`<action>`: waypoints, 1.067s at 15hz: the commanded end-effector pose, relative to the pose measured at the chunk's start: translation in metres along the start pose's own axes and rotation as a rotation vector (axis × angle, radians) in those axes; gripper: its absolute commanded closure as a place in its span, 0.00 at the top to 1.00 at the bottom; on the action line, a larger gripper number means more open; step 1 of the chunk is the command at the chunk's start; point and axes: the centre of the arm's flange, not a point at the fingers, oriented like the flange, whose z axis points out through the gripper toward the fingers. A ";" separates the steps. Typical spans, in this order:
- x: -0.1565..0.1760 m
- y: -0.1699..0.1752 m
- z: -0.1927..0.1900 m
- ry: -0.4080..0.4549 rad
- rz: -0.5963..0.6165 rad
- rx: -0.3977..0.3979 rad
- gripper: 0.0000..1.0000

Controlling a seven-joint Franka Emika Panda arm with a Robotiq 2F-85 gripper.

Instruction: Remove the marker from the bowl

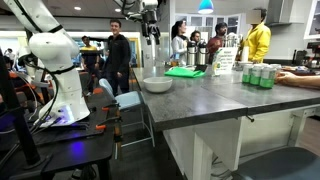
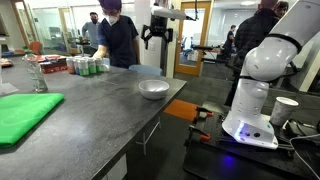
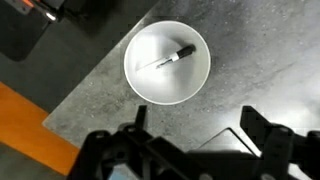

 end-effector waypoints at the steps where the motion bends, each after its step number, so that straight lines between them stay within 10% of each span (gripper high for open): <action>1: 0.002 0.011 0.030 -0.071 0.181 0.047 1.00; 16: 0.009 0.030 0.148 -0.104 0.556 0.032 1.00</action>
